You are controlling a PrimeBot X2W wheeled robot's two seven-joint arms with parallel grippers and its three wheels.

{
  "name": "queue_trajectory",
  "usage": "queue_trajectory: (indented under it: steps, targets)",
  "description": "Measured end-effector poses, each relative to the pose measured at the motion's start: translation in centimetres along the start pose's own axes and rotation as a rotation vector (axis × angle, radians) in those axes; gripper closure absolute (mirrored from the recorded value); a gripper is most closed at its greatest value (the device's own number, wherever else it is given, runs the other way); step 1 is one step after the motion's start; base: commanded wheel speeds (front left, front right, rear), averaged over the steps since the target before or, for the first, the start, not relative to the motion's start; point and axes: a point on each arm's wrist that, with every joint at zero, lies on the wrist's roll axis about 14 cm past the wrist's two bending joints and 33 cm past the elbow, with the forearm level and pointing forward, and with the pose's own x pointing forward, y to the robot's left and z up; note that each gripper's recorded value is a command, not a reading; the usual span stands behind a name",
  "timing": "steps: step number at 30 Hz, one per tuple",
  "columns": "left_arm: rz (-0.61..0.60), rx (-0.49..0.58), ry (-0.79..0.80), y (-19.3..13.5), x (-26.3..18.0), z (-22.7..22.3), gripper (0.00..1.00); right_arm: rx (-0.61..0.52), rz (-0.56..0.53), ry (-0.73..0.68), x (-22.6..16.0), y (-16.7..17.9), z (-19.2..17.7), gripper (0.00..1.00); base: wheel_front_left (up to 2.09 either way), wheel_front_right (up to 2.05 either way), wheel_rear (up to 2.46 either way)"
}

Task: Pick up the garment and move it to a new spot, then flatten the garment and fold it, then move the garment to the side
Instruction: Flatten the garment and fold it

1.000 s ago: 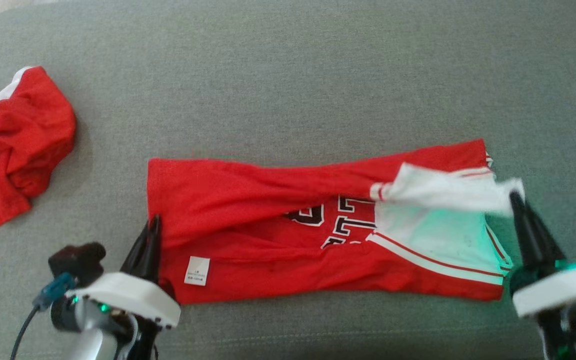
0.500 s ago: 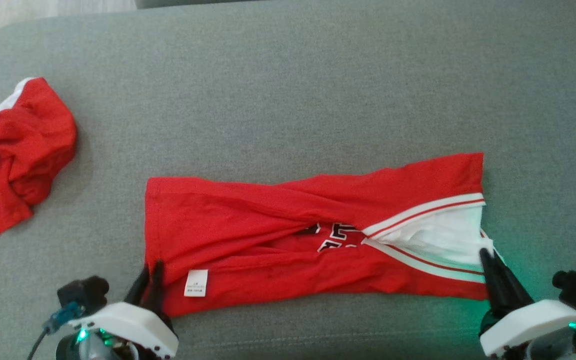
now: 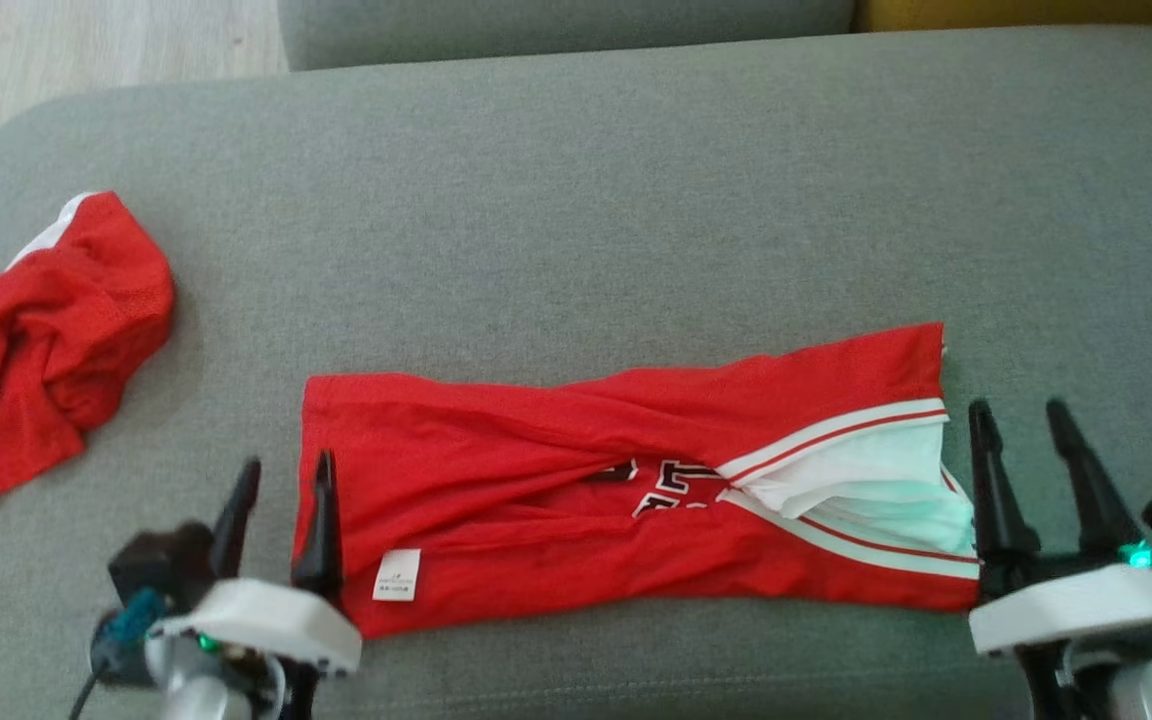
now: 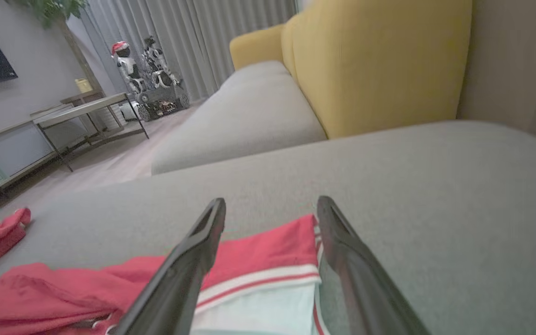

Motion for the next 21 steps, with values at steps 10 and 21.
queue_trajectory:
  steps: [10,21]
  targets:
    - [-0.057,0.103,-0.253,-2.5,-0.1,7.5,0.0,-0.13,0.054,-0.095,-0.3,1.9,3.5,0.0,0.0,0.0,0.0]
    - [-0.025,0.129,-0.219,-1.7,-1.4,6.1,0.0,-0.142,0.069,-0.09,-0.4,2.4,3.6,0.0,0.0,0.0,0.0]
